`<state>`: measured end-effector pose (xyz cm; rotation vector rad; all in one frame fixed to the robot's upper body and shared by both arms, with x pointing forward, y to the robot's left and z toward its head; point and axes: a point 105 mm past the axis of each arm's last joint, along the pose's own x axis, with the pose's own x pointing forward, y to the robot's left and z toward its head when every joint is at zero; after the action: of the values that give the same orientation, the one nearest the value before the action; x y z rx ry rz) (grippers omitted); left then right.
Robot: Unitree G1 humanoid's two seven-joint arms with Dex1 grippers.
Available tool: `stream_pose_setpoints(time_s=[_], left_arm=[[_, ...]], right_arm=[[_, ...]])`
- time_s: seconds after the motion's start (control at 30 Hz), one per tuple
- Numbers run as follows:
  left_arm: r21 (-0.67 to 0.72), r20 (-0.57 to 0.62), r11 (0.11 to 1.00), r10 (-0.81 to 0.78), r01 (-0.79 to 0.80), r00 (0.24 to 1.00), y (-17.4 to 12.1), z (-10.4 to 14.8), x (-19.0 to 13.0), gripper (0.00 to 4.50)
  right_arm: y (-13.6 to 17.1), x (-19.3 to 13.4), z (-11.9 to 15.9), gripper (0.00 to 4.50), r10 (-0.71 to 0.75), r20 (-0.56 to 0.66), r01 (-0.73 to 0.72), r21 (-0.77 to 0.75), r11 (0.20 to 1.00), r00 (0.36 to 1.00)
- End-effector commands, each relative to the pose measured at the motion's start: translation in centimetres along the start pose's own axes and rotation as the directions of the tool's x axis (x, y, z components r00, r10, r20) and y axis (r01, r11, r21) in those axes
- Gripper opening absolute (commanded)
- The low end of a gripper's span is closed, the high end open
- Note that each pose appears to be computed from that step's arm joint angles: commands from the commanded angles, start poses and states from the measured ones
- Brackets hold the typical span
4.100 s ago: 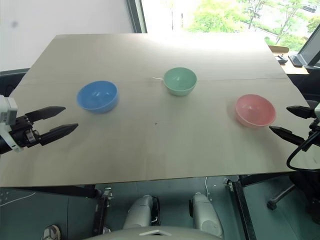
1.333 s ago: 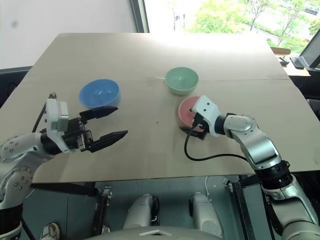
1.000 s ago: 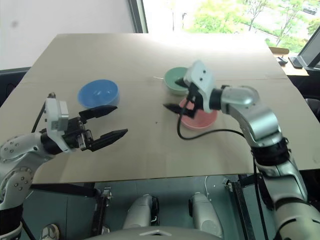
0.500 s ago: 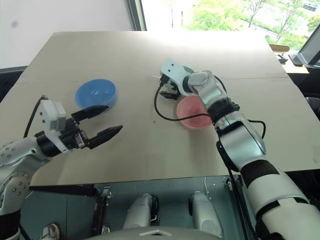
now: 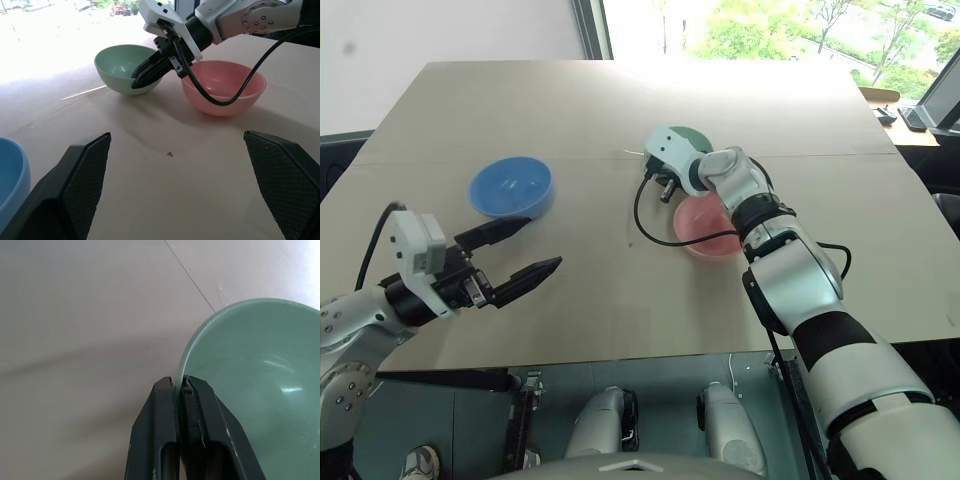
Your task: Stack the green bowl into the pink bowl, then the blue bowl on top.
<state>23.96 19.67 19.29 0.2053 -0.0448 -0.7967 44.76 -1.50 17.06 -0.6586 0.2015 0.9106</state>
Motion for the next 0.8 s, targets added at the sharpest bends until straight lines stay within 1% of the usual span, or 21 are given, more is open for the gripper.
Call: stream_pose_setpoints(time_s=[0.03,0.13,0.2,0.3,0.37,0.43,0.5,0.57,0.63,0.67,0.7,0.73,0.77,0.8], left_arm=[[0.040,0.050,0.999,-0.003,0.001,0.999,-0.1,1.4,0.1,4.50],[0.038,0.059,0.999,-0.009,0.007,0.998,-0.1,1.5,0.3,4.50],[0.037,0.060,0.999,-0.011,0.009,0.998,0.0,1.5,0.4,4.50],[0.034,0.070,0.999,-0.025,0.023,0.997,0.2,1.5,0.7,4.50],[0.032,0.078,0.999,-0.033,0.031,0.996,0.3,1.5,1.0,4.50],[0.033,0.087,0.998,-0.047,0.044,0.995,0.5,1.5,1.3,4.50],[0.032,0.091,0.998,-0.058,0.055,0.994,0.7,1.5,1.6,4.50],[0.030,0.094,0.997,-0.068,0.066,0.993,0.9,1.5,1.8,4.50],[0.029,0.096,0.996,-0.086,0.083,0.992,1.0,1.5,2.1,4.50],[0.028,0.097,0.996,-0.091,0.089,0.991,1.0,1.5,2.3,4.50],[0.029,0.097,0.995,-0.095,0.093,0.991,1.1,1.5,2.5,4.50],[0.031,0.096,0.995,-0.099,0.097,0.990,1.2,1.6,2.7,4.50],[0.033,0.094,0.994,-0.104,0.101,0.990,1.3,1.6,2.8,4.50],[0.036,0.091,0.994,-0.106,0.103,0.990,1.4,1.6,2.9,4.50]], right_arm=[[-2.0,-1.4,3.4,0.05,-0.046,0.097,0.053,-0.067,0.996,0.994],[-2.9,-3.3,5.5,0.05,-0.002,0.184,0.014,-0.067,0.998,0.983],[-3.1,-5.3,6.3,0.05,0.060,0.226,-0.039,-0.098,0.994,0.972],[-1.1,-10.0,6.2,0.05,0.203,0.261,-0.168,-0.149,0.974,0.944],[0.9,-12.7,5.3,0.05,0.255,0.243,-0.223,-0.149,0.963,0.936],[2.7,-15.0,3.5,0.05,0.258,0.193,-0.238,-0.121,0.964,0.947],[4.1,-16.5,1.9,0.05,0.243,0.143,-0.232,-0.087,0.969,0.960],[5.2,-17.2,1.2,0.05,0.237,0.122,-0.233,-0.040,0.972,0.964],[5.9,-17.1,0.9,0.73,0.225,0.125,-0.230,0.028,0.973,0.966],[6.3,-16.8,0.6,0.97,0.224,0.119,-0.231,0.042,0.972,0.967],[6.6,-16.5,0.3,1.37,0.220,0.112,-0.226,0.051,0.973,0.969],[6.7,-16.2,0.0,1.67,0.210,0.104,-0.217,0.059,0.974,0.972],[6.7,-16.0,-0.4,2.11,0.196,0.094,-0.203,0.067,0.977,0.976],[6.6,-15.9,-0.6,2.40,0.184,0.090,-0.191,0.076,0.979,0.979]])
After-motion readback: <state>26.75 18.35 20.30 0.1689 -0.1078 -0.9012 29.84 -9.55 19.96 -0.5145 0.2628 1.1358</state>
